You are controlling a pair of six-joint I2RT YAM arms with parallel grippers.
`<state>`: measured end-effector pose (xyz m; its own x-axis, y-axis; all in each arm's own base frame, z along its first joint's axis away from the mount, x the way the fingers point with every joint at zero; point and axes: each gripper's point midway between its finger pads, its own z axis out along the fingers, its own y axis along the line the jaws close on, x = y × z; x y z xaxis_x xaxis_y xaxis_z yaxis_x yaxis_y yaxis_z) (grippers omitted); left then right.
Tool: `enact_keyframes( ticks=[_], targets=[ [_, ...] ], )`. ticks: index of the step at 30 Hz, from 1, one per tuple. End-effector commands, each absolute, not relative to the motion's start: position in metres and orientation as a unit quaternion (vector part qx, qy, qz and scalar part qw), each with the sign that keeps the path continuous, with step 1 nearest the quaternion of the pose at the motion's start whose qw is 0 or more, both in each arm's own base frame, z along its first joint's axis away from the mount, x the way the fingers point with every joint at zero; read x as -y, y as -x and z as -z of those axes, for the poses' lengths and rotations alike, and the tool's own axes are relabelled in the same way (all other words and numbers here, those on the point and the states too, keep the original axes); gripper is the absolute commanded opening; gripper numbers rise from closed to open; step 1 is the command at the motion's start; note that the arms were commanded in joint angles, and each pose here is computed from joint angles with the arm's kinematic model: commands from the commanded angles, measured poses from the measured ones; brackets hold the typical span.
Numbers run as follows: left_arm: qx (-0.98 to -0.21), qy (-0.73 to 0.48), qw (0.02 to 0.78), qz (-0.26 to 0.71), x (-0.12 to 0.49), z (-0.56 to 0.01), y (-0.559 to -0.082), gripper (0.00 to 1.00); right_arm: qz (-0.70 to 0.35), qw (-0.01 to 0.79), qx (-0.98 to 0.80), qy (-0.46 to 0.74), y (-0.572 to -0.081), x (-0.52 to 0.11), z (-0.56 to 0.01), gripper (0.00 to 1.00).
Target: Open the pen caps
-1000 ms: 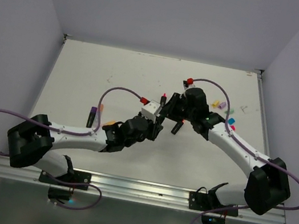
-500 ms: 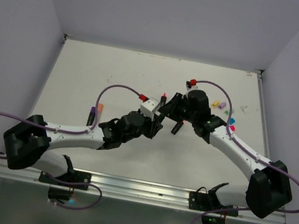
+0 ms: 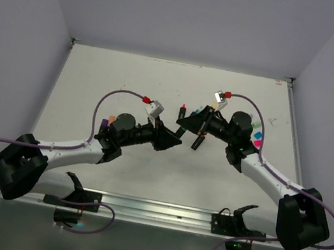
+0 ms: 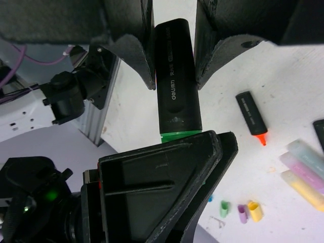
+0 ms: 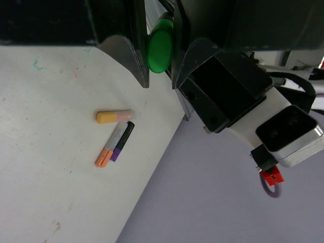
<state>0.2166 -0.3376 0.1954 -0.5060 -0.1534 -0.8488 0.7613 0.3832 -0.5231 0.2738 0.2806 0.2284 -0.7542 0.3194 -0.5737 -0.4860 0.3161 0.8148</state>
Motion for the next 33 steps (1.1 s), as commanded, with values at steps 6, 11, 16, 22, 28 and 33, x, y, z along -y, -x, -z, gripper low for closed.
enact_keyframes(
  ticks=[6, 11, 16, 22, 28, 33],
  targets=[
    [-0.472, -0.369, 0.339, 0.726, 0.351, -0.271, -0.102, 0.0, -0.581, 0.428, -0.687, 0.082, -0.281, -0.277, -0.256, 0.0],
    [-0.469, -0.367, 0.316, 0.739, 0.35, -0.263, -0.099, 0.0, -0.603, 0.421, -0.671, 0.098, -0.278, -0.284, -0.262, 0.0],
    [-0.622, -0.333, 0.367, 0.606, 0.364, -0.213, -0.164, 0.0, -0.536, 0.421, -0.728, 0.076, -0.288, -0.272, -0.237, 0.0],
    [-0.727, -0.264, 0.413, 0.481, 0.336, -0.175, -0.204, 0.0, -0.46, 0.431, -0.775, 0.049, -0.293, -0.25, -0.224, 0.0],
    [-0.692, -0.27, 0.4, 0.537, 0.345, -0.184, -0.19, 0.54, -0.488, 0.425, -0.76, 0.048, -0.287, -0.254, -0.237, 0.0],
    [-0.637, -0.285, 0.376, 0.609, 0.356, -0.2, -0.173, 0.65, -0.528, 0.422, -0.736, 0.041, -0.279, -0.26, -0.255, 0.0]
  ],
)
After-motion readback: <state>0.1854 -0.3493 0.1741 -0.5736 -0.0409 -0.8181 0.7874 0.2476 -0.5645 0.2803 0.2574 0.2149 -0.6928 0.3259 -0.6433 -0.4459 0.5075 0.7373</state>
